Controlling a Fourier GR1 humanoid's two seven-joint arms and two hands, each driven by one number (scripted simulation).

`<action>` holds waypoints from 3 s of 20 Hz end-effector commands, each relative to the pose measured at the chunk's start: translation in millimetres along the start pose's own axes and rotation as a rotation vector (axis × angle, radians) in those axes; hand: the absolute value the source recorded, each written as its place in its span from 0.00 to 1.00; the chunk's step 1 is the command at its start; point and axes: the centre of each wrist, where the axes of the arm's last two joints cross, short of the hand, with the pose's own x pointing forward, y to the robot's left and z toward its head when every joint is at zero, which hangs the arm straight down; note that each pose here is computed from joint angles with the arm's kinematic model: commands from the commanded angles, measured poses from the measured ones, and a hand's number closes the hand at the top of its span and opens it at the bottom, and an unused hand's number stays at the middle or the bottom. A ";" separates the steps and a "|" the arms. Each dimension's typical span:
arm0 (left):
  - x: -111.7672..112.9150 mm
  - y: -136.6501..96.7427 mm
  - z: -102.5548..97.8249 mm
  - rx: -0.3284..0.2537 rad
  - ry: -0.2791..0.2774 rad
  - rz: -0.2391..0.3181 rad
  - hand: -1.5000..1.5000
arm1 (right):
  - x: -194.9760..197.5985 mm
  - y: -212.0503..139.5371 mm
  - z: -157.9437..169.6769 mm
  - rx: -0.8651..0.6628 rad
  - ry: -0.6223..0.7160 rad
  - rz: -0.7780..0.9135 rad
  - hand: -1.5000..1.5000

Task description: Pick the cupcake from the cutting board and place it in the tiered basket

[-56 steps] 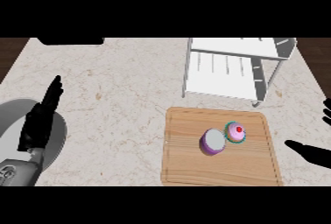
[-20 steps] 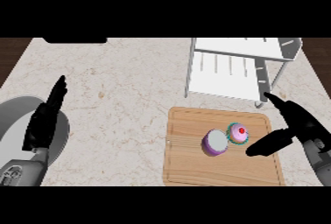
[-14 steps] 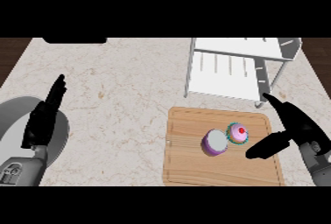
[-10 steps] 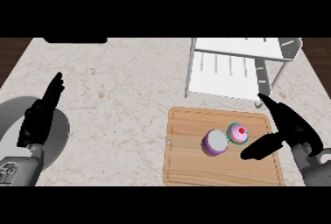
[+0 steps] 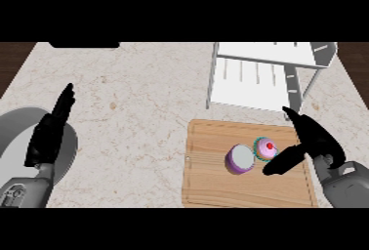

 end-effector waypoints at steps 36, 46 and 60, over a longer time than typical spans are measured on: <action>12.0 22.6 0.8 0.006 -0.001 -0.008 0.50 | 9.5 49.4 -30.6 0.116 0.000 -0.021 1.00; 21.1 -13.4 -15.6 -0.060 -0.056 0.004 0.50 | 154.7 108.8 49.5 -0.191 -0.372 0.024 1.00; 6.6 -17.4 -6.8 -0.054 -0.025 -0.012 0.50 | 263.6 58.0 109.2 -0.789 -0.513 -0.182 1.00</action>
